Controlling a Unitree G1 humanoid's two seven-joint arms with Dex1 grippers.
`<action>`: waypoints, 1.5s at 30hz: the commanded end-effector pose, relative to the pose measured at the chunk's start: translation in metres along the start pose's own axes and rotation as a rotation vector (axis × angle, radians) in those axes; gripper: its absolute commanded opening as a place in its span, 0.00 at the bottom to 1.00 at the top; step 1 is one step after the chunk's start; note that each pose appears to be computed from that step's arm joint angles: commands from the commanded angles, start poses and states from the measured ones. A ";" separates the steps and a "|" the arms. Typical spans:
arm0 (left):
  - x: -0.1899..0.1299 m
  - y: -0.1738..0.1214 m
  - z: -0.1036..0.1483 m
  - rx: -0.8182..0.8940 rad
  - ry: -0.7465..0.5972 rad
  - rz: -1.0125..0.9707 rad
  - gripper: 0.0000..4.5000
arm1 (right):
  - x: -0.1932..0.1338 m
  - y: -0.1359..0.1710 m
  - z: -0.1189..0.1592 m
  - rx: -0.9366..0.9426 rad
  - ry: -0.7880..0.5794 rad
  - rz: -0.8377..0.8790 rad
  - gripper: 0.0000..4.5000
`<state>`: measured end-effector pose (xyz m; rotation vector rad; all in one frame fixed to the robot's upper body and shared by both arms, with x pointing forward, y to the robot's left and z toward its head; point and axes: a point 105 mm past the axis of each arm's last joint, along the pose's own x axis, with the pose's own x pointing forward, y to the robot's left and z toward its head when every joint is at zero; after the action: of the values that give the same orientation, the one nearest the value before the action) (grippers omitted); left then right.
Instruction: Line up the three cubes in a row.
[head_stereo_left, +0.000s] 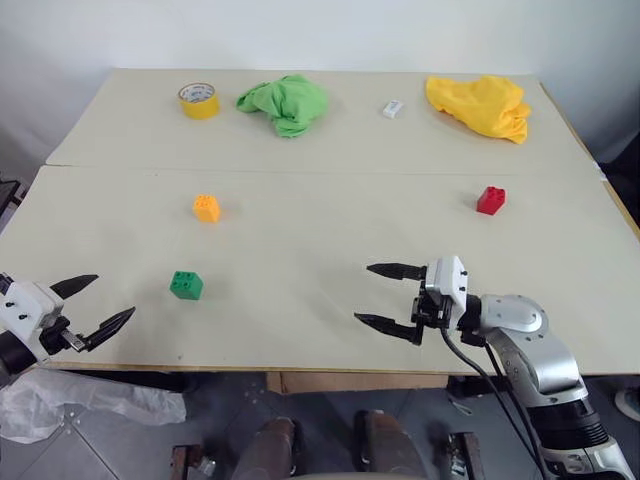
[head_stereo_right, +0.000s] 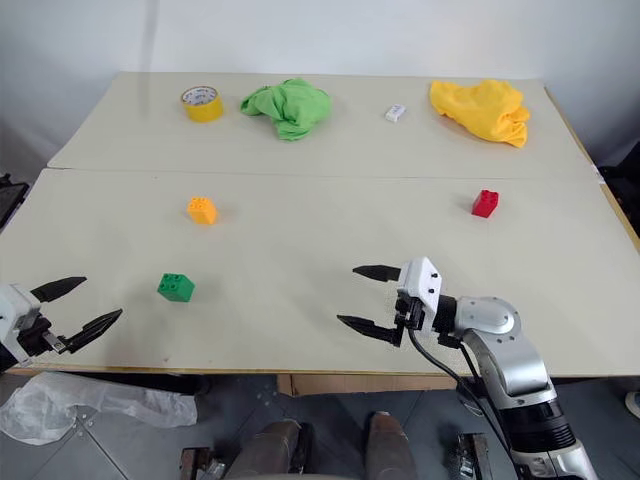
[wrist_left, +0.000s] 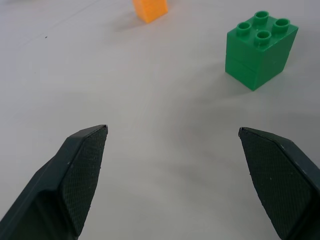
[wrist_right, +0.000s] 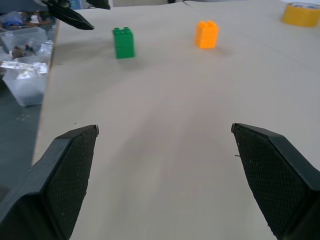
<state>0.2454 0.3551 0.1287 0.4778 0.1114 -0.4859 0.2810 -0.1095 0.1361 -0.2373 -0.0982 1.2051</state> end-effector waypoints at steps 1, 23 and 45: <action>-0.001 0.007 0.010 0.059 -0.011 0.011 0.99 | 0.000 -0.007 0.010 -0.049 -0.037 -0.027 1.00; 0.133 -0.127 0.160 0.028 -0.380 -0.527 0.99 | -0.181 -0.092 -0.025 -0.081 0.029 -1.142 1.00; 0.142 -0.159 0.156 0.065 -0.363 -0.586 0.99 | -0.131 -0.220 0.000 0.281 0.318 -1.441 1.00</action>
<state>0.2976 0.1050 0.1590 0.3856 -0.0621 -1.1393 0.4325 -0.2954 0.1733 -0.0554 0.2293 -0.2376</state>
